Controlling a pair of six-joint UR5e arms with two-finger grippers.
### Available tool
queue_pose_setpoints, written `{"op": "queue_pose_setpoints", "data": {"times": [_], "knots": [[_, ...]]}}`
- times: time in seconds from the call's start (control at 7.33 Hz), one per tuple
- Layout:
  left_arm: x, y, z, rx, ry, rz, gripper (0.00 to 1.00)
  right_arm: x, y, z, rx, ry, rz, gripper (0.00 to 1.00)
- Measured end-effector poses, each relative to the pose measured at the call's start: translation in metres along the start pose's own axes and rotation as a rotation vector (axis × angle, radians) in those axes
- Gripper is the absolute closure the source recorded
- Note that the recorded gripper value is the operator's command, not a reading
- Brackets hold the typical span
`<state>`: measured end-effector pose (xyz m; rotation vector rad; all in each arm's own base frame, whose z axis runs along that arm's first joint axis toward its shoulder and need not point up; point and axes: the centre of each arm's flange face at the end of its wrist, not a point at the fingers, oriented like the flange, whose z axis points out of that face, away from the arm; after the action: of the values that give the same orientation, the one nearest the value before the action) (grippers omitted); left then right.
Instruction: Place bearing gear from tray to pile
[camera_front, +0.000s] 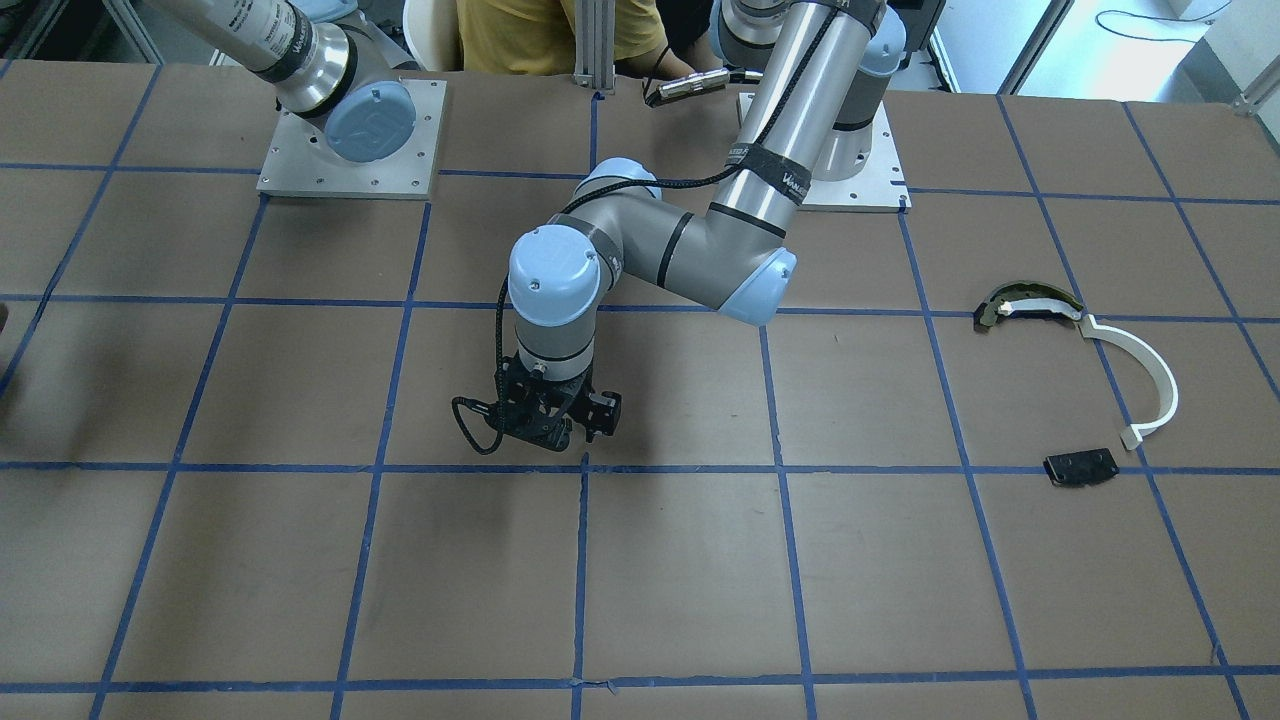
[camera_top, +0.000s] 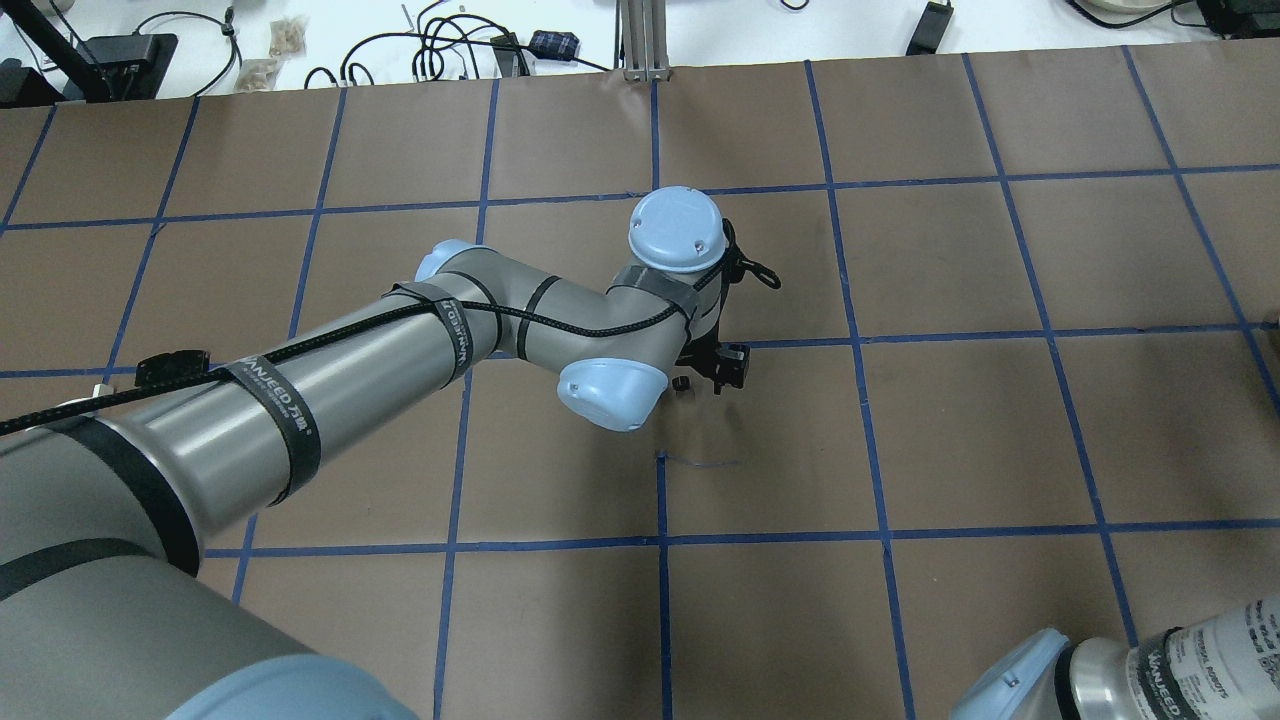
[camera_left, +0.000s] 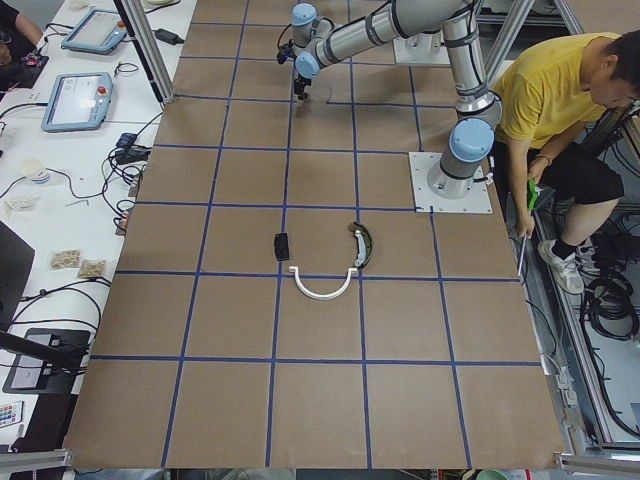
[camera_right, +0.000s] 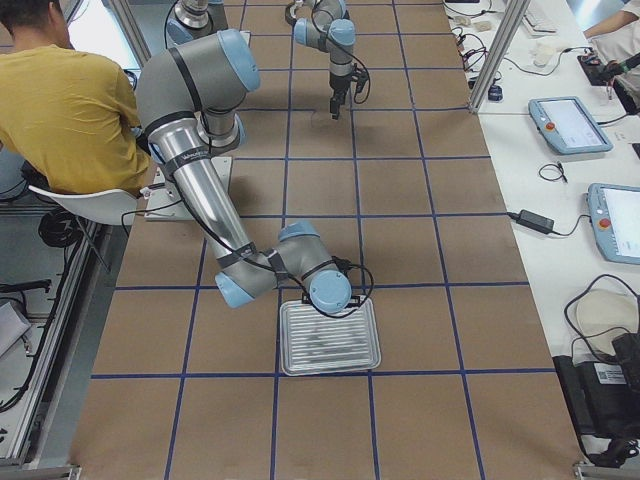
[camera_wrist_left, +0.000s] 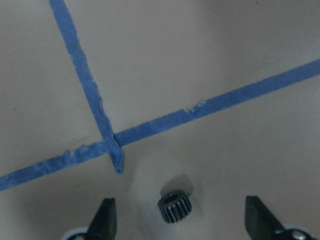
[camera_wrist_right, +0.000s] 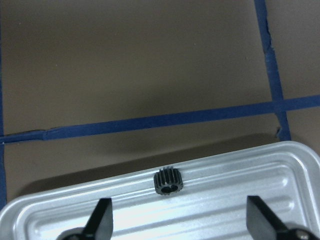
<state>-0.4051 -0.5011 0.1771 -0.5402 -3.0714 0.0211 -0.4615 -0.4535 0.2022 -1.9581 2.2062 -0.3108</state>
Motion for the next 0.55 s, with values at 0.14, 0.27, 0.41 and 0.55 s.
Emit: {"op": "queue_pose_setpoints", "data": {"times": [0.14,0.27,0.41,0.55], "knots": [[0.000,0.000,0.001,-0.001,-0.003,0.002,0.91,0.001,0.000,0.005,0.007,-0.007,0.013,0.08],[0.000,0.001,0.002,-0.002,-0.009,0.004,1.00,0.001,0.002,0.012,0.011,-0.016,0.015,0.10],[0.000,0.001,0.003,-0.002,-0.014,0.006,1.00,0.001,0.004,0.018,0.012,-0.025,0.012,0.15],[0.000,0.001,0.003,-0.002,-0.016,0.009,1.00,0.002,0.004,0.020,0.013,-0.031,0.007,0.22]]}}
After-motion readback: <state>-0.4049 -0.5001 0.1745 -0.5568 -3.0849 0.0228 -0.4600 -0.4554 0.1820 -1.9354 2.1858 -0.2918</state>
